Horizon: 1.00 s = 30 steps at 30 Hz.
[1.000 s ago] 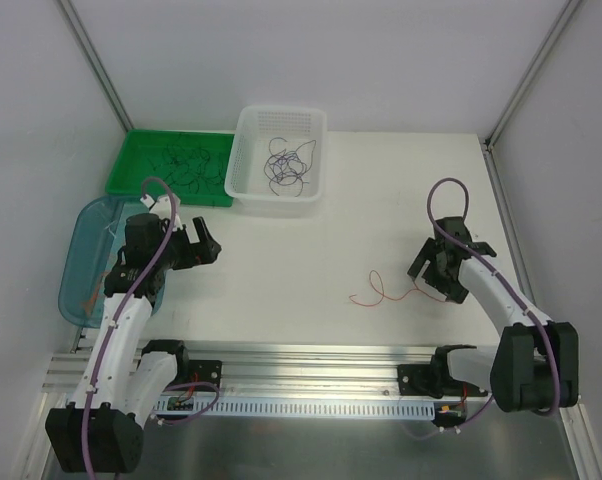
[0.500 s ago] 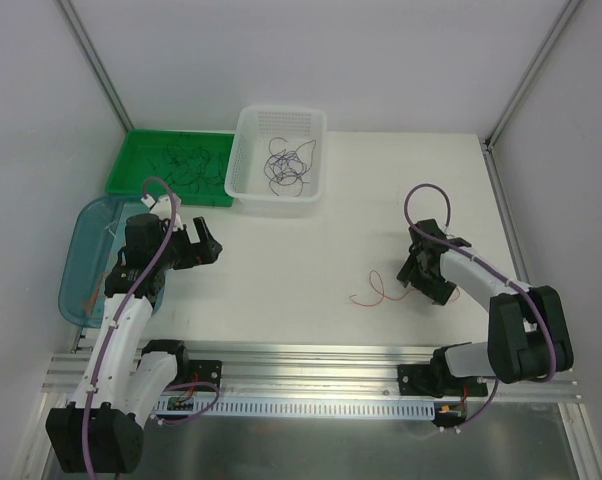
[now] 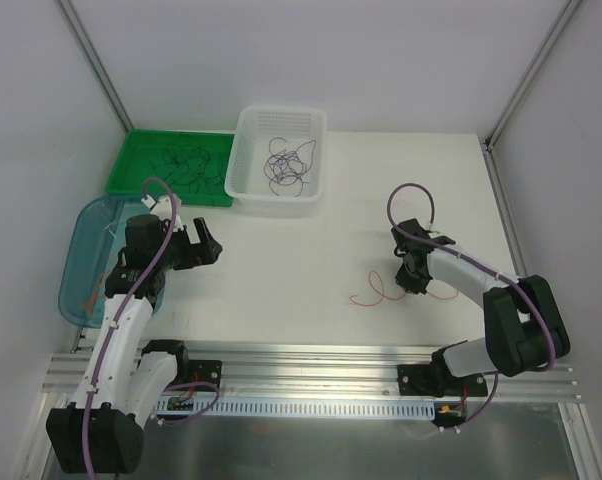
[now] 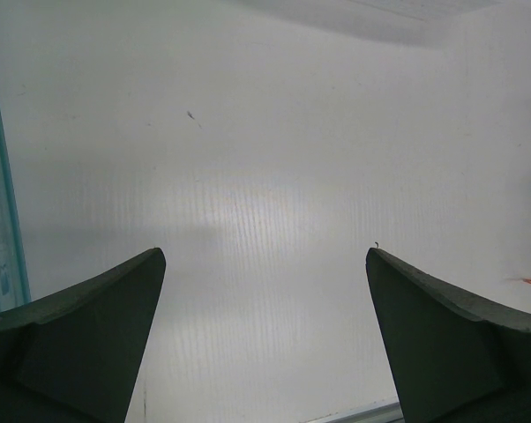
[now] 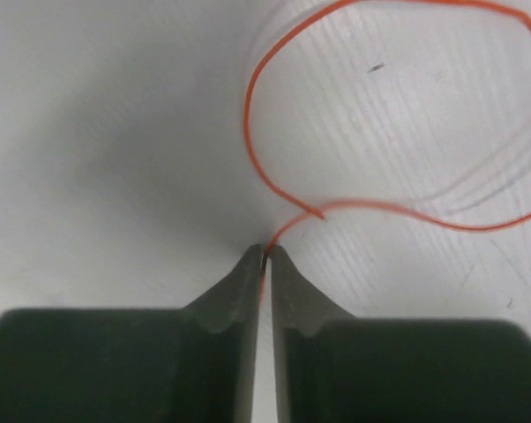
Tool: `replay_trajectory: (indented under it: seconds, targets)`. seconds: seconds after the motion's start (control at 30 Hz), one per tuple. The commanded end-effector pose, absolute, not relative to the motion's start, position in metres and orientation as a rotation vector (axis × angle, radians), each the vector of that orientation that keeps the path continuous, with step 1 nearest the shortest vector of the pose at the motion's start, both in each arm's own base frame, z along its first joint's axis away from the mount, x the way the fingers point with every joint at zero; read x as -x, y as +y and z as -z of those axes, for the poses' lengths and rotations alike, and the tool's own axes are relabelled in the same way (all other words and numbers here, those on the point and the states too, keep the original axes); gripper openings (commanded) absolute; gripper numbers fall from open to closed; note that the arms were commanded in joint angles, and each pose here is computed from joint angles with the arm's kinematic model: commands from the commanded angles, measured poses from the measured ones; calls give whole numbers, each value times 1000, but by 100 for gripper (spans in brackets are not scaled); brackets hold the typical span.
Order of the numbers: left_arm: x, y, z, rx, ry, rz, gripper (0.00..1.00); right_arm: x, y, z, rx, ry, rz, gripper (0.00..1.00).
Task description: Untangle the cables
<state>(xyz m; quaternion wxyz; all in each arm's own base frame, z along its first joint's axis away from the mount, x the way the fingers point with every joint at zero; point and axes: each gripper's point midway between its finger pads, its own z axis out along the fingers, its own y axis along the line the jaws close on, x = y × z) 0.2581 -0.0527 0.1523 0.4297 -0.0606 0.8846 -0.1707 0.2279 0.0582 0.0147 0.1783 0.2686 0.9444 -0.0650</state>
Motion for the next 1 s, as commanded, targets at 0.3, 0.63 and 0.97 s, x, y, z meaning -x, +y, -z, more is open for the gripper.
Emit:
replay_trajectory:
  seconds: [0.3, 0.63, 0.97]
  targets:
    - [-258, -70, -163, 56, 2165, 493, 99, -240, 150, -75, -228, 2661, 19, 1]
    - [-251, -99, -177, -53, 2116, 656, 99, -209, 262, -178, 535, 2506, -244, 1]
    - [-193, -156, -238, -177, 1952, 1020, 99, -175, 311, -234, 845, 2316, -575, 1]
